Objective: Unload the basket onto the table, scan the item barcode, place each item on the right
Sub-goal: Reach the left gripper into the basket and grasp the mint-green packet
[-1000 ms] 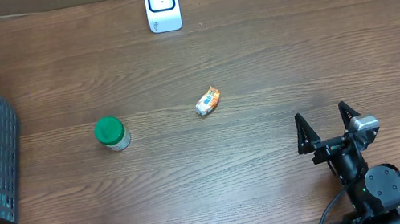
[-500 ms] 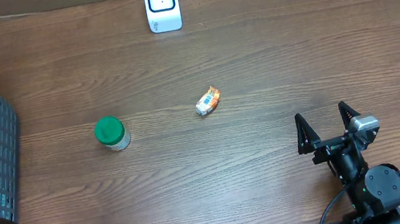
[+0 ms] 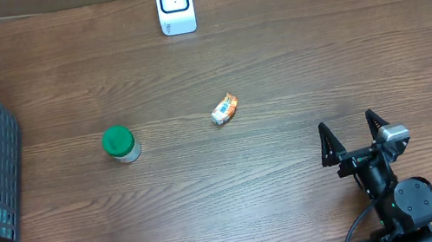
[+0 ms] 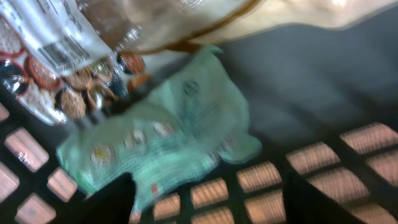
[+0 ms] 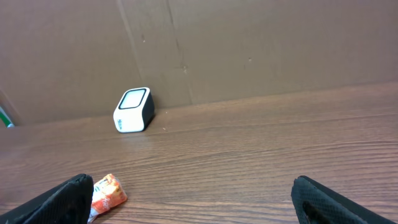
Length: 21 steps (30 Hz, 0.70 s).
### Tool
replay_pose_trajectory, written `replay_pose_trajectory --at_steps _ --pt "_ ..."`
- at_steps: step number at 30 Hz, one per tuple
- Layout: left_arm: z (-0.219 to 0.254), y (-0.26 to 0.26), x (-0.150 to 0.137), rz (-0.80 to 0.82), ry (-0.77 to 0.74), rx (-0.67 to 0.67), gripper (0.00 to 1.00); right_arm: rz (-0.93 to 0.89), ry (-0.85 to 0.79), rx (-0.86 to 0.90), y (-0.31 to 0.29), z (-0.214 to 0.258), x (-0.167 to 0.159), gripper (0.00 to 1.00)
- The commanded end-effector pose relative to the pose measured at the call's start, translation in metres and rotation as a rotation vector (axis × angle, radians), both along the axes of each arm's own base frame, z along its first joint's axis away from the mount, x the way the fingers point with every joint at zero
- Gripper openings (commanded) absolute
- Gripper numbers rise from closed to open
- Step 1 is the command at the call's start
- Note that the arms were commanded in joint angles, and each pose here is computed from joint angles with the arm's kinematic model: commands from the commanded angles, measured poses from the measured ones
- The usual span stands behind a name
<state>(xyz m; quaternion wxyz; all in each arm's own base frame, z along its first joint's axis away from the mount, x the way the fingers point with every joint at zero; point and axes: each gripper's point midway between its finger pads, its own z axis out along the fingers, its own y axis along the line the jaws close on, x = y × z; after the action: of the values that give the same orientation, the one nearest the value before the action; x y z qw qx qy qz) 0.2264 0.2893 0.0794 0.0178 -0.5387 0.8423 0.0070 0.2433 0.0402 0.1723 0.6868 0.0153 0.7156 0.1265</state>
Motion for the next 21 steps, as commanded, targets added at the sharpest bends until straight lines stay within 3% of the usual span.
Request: replay_pose_trajectory --at_steps 1,6,11,12,15,17,18,21 --pt "-0.019 -0.007 -0.012 -0.001 0.046 -0.006 0.74 0.001 -0.004 -0.004 0.000 -0.002 0.000 1.00" --pt "-0.050 -0.007 -0.016 0.000 0.043 0.028 0.89 0.000 -0.004 -0.004 0.000 -0.002 0.000 1.00" --pt "-0.071 -0.009 -0.016 0.010 0.022 0.050 0.87 0.000 -0.004 -0.004 0.000 -0.002 0.000 1.00" --pt "-0.072 -0.009 -0.015 0.017 0.019 0.052 0.80 0.000 -0.004 -0.004 0.000 -0.002 0.000 1.00" --pt "-0.071 -0.007 -0.012 0.017 0.003 0.053 0.32 0.001 -0.004 -0.004 0.000 -0.002 0.000 1.00" --pt "-0.069 -0.006 -0.009 0.016 -0.008 0.053 0.09 0.001 -0.004 -0.004 0.000 -0.002 0.000 1.00" --pt "-0.068 -0.006 -0.008 0.016 -0.012 0.053 0.04 0.001 -0.004 -0.004 0.000 -0.002 0.000 1.00" --pt "-0.059 -0.002 -0.005 0.016 -0.013 0.054 0.04 0.001 -0.004 -0.004 0.000 -0.002 0.000 1.00"
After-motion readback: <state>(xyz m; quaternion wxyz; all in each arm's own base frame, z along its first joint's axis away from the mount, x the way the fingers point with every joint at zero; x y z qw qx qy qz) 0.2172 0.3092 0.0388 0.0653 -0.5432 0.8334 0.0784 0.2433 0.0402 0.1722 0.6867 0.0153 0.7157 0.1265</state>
